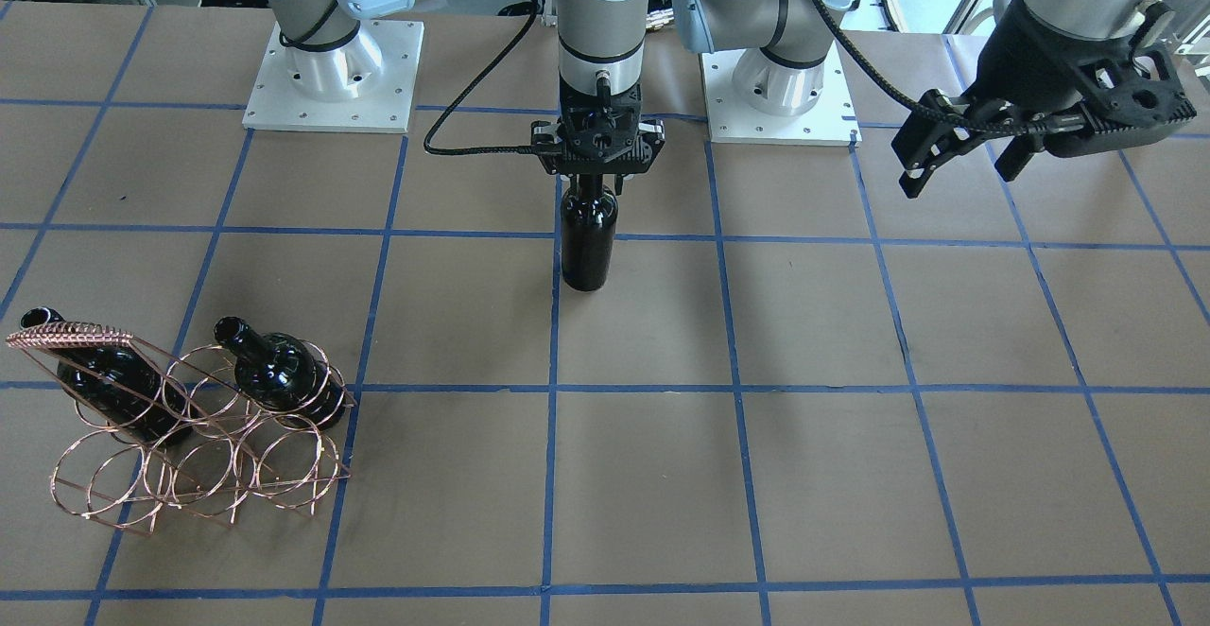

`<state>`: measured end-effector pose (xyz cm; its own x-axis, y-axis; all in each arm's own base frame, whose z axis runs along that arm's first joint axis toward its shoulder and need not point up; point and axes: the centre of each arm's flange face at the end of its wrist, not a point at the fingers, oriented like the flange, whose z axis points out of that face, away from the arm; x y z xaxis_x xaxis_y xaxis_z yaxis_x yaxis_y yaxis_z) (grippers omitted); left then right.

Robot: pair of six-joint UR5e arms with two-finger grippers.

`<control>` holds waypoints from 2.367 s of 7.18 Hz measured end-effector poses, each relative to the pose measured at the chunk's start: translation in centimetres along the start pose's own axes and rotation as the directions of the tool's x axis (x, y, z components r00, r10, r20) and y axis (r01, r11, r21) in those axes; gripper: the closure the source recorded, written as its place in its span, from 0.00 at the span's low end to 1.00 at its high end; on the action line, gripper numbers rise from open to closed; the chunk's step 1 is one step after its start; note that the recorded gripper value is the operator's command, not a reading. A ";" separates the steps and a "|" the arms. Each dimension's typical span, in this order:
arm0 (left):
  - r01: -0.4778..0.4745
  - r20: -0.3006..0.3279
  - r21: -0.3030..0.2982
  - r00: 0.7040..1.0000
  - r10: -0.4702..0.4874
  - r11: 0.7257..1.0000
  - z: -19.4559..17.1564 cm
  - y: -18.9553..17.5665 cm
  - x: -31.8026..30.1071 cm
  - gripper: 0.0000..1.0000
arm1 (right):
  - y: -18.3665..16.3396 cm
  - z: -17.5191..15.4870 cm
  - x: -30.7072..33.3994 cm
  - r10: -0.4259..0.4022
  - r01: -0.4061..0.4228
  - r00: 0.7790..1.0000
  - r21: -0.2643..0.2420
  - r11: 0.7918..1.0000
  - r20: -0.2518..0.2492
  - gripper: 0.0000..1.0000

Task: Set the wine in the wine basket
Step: 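Lift the bottle with the right gripper and carry it to the wire rack, then lower the bottle with the right gripper into the empty rack slot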

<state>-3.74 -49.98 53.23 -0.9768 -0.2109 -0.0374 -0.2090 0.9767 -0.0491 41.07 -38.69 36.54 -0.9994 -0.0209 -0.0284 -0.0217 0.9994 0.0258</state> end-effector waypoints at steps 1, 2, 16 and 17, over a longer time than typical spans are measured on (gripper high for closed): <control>0.014 -0.009 -0.001 1.000 -0.014 1.000 0.0 0.1 0.4 0.00 | -0.1 0.0 0.1 0.006 -0.006 1.000 -0.002 1.000 -0.001 0.66; 0.017 -0.012 0.000 1.000 -0.017 1.000 0.0 0.2 0.6 0.00 | -0.2 0.1 0.3 0.011 -0.011 1.000 -0.006 1.000 -0.002 0.73; 0.033 -0.021 0.025 0.999 -0.032 0.999 -0.6 3.5 7.9 0.00 | -9.0 -19.5 35.2 -0.120 0.121 0.988 -0.002 0.993 -0.099 1.00; 0.031 -0.021 0.019 0.999 -0.030 0.999 -0.5 3.7 8.0 0.00 | -10.2 -19.4 36.6 -0.146 0.146 0.983 -0.008 0.989 -0.107 1.00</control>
<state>-12.37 -48.01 53.21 -0.9708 -0.2396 -0.0152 -0.2380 0.9688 -0.0696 4.22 -50.16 54.60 -0.9827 -0.1692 0.0754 -0.1674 0.9854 0.0293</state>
